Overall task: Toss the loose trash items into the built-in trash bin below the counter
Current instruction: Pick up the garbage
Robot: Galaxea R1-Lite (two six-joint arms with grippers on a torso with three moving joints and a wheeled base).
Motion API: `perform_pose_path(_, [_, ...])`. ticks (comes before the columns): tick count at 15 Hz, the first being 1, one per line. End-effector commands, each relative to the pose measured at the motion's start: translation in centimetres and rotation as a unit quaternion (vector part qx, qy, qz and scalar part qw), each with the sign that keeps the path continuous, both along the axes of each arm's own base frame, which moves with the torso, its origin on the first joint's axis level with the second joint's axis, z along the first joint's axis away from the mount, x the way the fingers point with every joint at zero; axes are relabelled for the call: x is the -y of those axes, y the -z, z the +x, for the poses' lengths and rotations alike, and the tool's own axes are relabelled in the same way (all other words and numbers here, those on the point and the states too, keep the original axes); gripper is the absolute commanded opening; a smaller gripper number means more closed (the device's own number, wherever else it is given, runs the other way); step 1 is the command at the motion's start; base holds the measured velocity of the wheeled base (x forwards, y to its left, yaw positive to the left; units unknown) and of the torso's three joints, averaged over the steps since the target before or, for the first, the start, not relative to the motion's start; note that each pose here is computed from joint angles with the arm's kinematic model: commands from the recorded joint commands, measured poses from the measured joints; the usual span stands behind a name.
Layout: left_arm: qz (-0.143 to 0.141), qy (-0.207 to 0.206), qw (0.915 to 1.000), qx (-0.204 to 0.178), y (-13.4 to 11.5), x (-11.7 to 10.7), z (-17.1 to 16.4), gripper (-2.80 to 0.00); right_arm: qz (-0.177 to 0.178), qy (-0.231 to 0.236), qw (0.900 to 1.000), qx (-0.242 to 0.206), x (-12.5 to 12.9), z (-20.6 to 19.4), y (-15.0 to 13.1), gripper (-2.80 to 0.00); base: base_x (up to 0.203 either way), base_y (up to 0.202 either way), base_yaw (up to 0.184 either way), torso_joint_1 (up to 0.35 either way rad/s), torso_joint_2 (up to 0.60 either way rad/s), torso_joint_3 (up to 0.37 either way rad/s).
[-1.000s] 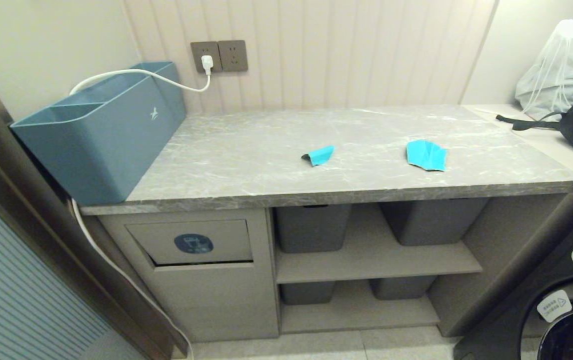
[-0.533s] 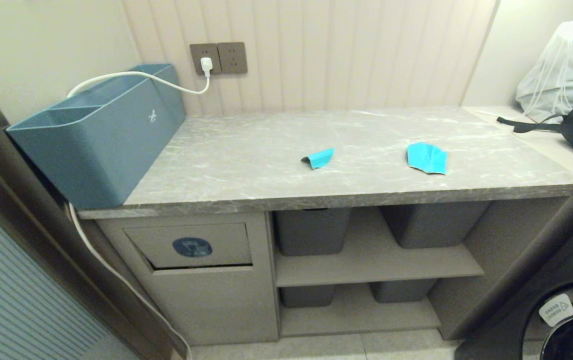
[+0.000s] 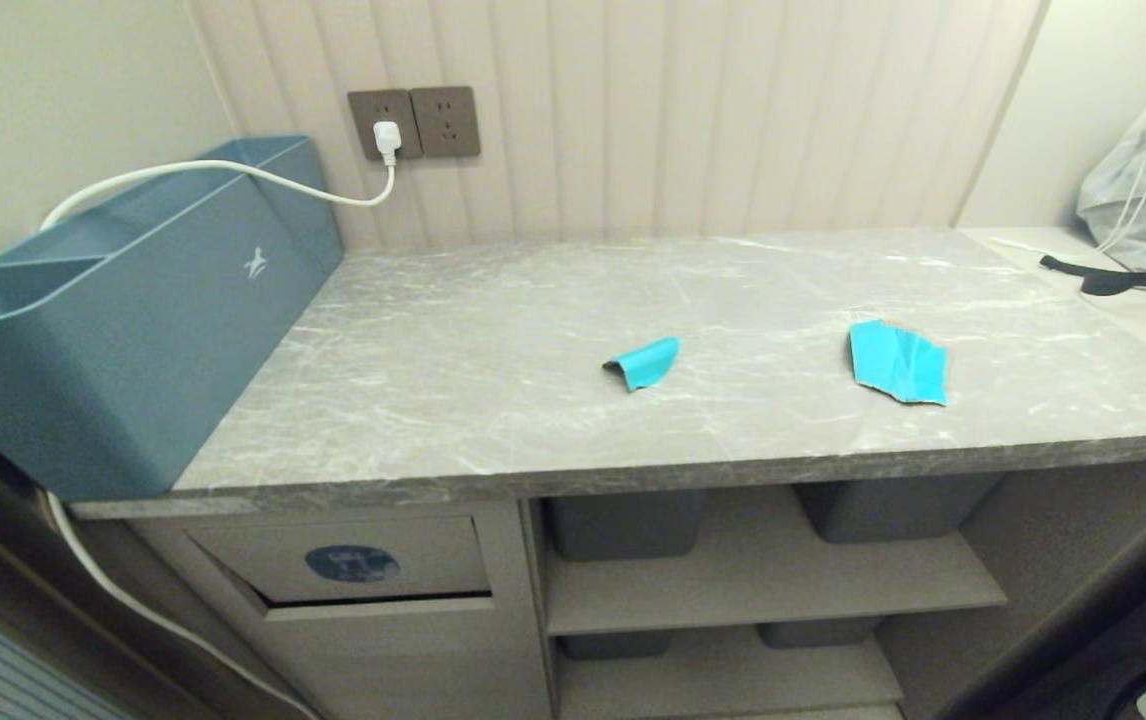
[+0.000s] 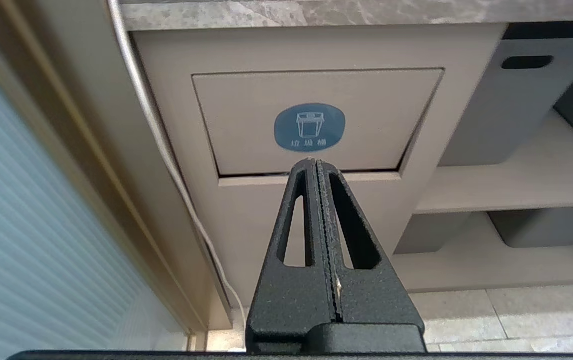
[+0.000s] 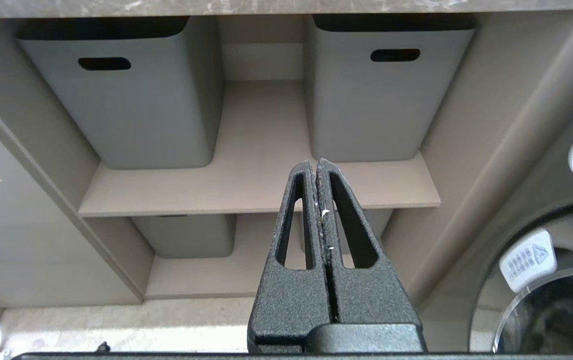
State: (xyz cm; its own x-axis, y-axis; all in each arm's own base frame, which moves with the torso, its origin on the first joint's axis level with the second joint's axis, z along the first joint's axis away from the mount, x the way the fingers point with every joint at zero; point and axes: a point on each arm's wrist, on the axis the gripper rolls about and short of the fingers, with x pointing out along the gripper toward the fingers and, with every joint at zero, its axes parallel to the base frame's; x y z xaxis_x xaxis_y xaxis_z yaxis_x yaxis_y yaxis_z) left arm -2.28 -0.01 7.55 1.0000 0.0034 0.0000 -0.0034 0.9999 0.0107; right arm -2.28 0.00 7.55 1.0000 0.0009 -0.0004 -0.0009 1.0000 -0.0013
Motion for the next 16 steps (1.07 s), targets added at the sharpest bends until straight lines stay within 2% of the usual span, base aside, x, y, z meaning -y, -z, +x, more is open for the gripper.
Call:
perform_pose_path(1, [0.0, -0.001, 1.0, -0.002, 0.04, 0.0, 0.02, -2.8, 0.0, 0.0, 1.0, 0.0, 0.0, 0.0, 0.0, -2.8, 0.061, 0.0, -0.003, 0.015, 0.01, -0.002])
perform_pose_path(11, [0.001, -0.001, 1.0, -0.002, 0.04, 0.0, 0.02, -2.8, 0.001, 0.0, 1.0, 0.001, 0.0, -0.01, 0.0, -2.8, 0.001, -0.006, 0.001, 0.0, 0.0, 0.0])
perform_pose_path(16, [0.001, -0.001, 1.0, -0.002, 0.04, 0.0, 0.02, -2.8, 0.0, 0.0, 1.0, 0.001, 0.0, -0.01, 0.0, -2.8, 0.001, -0.18, 0.002, 0.004, 0.0, 0.002])
